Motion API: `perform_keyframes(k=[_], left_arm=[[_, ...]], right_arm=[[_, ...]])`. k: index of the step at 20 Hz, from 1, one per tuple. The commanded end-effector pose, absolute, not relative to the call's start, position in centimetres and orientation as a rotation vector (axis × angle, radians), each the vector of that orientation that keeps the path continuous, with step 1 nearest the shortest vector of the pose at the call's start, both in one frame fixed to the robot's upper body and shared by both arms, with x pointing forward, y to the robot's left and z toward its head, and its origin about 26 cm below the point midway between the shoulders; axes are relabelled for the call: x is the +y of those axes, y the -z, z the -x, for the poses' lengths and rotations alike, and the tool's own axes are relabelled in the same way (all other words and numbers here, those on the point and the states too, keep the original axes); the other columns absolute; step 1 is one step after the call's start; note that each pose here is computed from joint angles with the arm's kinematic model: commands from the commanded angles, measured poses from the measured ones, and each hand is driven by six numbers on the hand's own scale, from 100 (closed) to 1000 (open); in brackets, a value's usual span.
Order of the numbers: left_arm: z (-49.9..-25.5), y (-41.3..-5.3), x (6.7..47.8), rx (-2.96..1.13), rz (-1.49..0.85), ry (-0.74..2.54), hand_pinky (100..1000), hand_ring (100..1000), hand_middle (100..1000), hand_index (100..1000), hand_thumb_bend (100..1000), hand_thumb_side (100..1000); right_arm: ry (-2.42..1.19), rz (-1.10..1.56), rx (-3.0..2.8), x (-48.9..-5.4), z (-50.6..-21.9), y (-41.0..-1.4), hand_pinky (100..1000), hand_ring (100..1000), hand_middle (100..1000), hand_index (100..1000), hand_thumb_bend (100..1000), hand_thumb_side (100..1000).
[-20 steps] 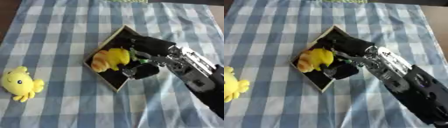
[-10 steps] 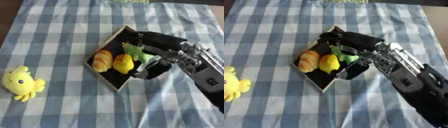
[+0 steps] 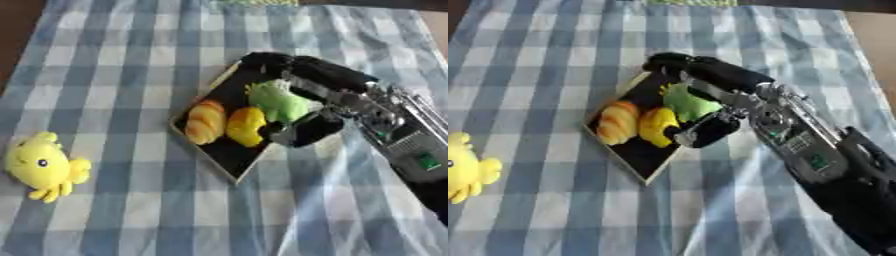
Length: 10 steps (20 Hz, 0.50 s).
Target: Pick up objects on the table and place them in the box.
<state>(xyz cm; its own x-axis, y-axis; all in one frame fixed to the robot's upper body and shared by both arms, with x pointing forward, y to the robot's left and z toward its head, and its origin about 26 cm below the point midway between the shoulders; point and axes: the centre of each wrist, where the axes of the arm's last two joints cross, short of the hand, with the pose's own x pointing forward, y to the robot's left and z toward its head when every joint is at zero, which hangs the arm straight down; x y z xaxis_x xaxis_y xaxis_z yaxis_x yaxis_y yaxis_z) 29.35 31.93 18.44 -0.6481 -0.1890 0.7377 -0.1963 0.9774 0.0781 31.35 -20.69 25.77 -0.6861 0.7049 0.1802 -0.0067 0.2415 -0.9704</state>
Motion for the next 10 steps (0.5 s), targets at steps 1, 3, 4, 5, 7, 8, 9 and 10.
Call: perform_keyframes(k=[1, 3, 4, 5, 7, 8, 9, 10], left_arm=[[-28.6, -20.1, 32.9, -2.319, -0.372, 0.148, 716, 853, 701, 821, 221, 705], [-28.2, -20.9, 33.5, -2.304, -0.488, 0.329, 728, 857, 717, 836, 231, 691], [-28.0, -21.4, 33.8, -2.289, -0.557, 0.442, 747, 866, 746, 853, 248, 666], [-27.8, -21.9, 34.1, -2.267, -0.632, 0.570, 752, 867, 752, 858, 252, 659], [-27.6, -22.9, 34.7, -2.193, -0.777, 0.882, 806, 891, 793, 899, 324, 593], [-27.5, -23.3, 34.9, -2.139, -0.833, 1.041, 831, 904, 814, 911, 366, 561], [-27.4, -23.6, 35.1, -2.082, -0.875, 1.175, 852, 912, 824, 920, 411, 521], [-27.3, -23.9, 35.2, -2.013, -0.910, 1.310, 870, 915, 824, 922, 463, 473]], right_arm=[[-1.373, 0.756, -2.041, -23.3, -30.5, -28.8, 954, 1000, 1000, 1000, 100, 100], [-1.269, 0.848, -2.112, -25.2, -30.3, -29.7, 946, 1000, 1000, 993, 100, 167], [-1.220, 0.890, -2.140, -26.1, -30.2, -30.0, 937, 1000, 978, 970, 100, 332], [-1.167, 0.928, -2.169, -27.0, -30.1, -30.2, 935, 1000, 972, 966, 100, 354], [-1.054, 0.985, -2.209, -28.8, -29.7, -30.3, 922, 1000, 948, 930, 100, 457], [-1.002, 1.014, -2.215, -29.5, -29.6, -30.3, 920, 1000, 942, 923, 100, 448], [-0.960, 1.039, -2.220, -30.1, -29.4, -30.3, 919, 1000, 942, 922, 100, 436], [-0.922, 1.065, -2.224, -30.6, -29.3, -30.3, 918, 1000, 942, 921, 100, 425]])
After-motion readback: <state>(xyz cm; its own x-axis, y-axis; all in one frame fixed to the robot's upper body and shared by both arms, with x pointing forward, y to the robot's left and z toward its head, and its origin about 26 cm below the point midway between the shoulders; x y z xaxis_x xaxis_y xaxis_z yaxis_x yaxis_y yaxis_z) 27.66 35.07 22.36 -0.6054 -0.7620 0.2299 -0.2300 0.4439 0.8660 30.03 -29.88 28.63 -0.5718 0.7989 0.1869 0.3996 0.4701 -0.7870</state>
